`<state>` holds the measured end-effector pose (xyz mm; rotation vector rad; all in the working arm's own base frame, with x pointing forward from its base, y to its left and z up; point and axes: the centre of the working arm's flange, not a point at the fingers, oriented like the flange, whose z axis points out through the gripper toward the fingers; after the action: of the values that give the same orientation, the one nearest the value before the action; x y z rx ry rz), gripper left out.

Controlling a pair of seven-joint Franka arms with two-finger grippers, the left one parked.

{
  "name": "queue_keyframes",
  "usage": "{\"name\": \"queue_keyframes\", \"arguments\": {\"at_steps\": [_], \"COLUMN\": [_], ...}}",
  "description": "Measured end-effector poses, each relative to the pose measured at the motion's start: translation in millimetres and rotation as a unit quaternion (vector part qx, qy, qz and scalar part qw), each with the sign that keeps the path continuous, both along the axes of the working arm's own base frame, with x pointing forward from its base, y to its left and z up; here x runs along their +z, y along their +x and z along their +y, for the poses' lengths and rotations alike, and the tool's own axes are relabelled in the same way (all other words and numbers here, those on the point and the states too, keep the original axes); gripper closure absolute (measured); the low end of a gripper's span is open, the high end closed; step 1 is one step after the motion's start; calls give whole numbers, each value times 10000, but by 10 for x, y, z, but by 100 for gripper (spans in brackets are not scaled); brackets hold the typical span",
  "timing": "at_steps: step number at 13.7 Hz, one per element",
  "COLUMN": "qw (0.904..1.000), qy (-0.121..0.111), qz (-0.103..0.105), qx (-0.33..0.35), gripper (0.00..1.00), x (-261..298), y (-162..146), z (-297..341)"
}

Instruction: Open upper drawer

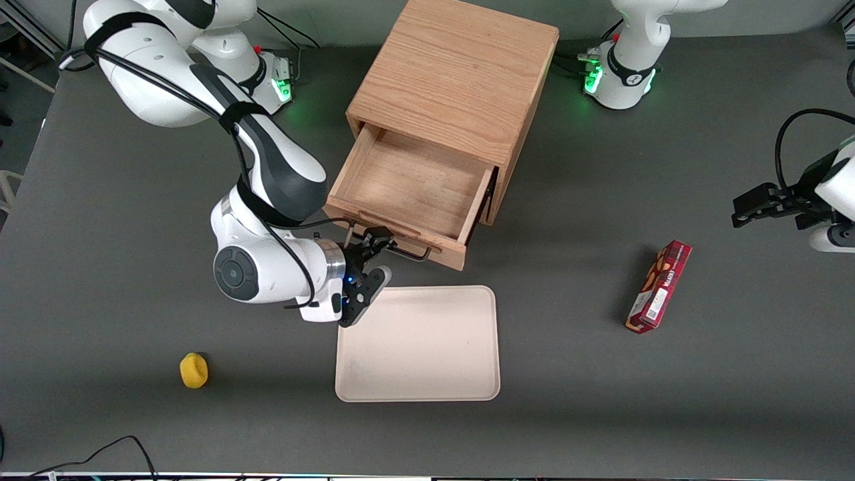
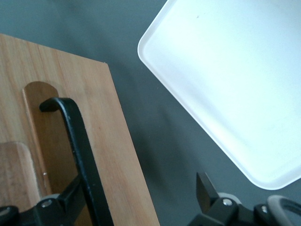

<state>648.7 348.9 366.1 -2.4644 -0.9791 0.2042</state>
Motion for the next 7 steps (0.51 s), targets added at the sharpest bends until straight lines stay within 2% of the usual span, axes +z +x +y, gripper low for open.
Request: {"name": "queue_keyframes", "arguments": {"at_steps": [3, 7], "qw": [9998, 9982], "qy": [8, 15], "qz": [-126, -431], "qx": [-166, -422], "gripper": [0, 0], "x": [40, 281], "y": [168, 395], "z": [-136, -384]}}
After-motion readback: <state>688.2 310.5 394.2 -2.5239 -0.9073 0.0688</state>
